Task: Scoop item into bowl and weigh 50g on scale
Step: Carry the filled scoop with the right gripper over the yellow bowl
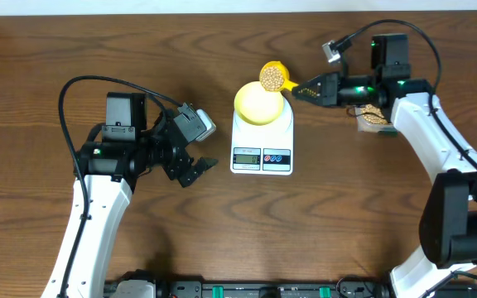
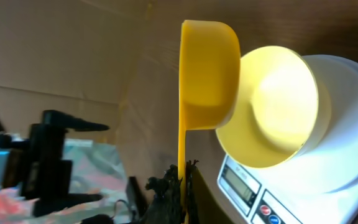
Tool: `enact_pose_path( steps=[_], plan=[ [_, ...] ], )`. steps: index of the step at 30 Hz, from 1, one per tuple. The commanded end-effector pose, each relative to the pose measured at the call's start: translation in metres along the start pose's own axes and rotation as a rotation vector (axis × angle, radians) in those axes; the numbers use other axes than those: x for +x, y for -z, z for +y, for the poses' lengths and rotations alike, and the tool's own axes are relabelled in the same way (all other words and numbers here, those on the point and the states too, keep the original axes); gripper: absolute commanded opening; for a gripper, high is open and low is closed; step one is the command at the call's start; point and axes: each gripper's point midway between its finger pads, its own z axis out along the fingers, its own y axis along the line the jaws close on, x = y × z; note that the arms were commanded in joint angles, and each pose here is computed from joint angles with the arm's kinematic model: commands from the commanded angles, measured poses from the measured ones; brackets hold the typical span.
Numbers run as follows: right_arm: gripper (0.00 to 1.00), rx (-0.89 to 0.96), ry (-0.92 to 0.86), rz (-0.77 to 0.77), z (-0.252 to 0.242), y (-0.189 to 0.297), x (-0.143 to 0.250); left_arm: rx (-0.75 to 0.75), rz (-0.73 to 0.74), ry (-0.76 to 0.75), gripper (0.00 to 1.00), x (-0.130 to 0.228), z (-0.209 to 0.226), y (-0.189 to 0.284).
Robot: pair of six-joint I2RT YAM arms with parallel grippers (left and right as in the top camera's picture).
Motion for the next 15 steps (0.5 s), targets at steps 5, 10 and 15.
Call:
enact_pose_path(
  steps=[5, 10, 15],
  plan=[
    [0.01, 0.175, 0.1, -0.004, -0.011, -0.019, 0.003, -0.004, 0.007, -0.01, 0.98, 0.002, 0.003, -0.001],
    [0.01, 0.249, 0.168, 0.023, -0.014, -0.034, 0.011, -0.004, 0.007, -0.01, 0.98, 0.002, 0.003, -0.001],
    [0.01, 0.346, 0.24, 0.045, -0.019, -0.045, 0.018, -0.004, 0.007, -0.01, 0.98, 0.002, 0.003, -0.001]
  ],
)
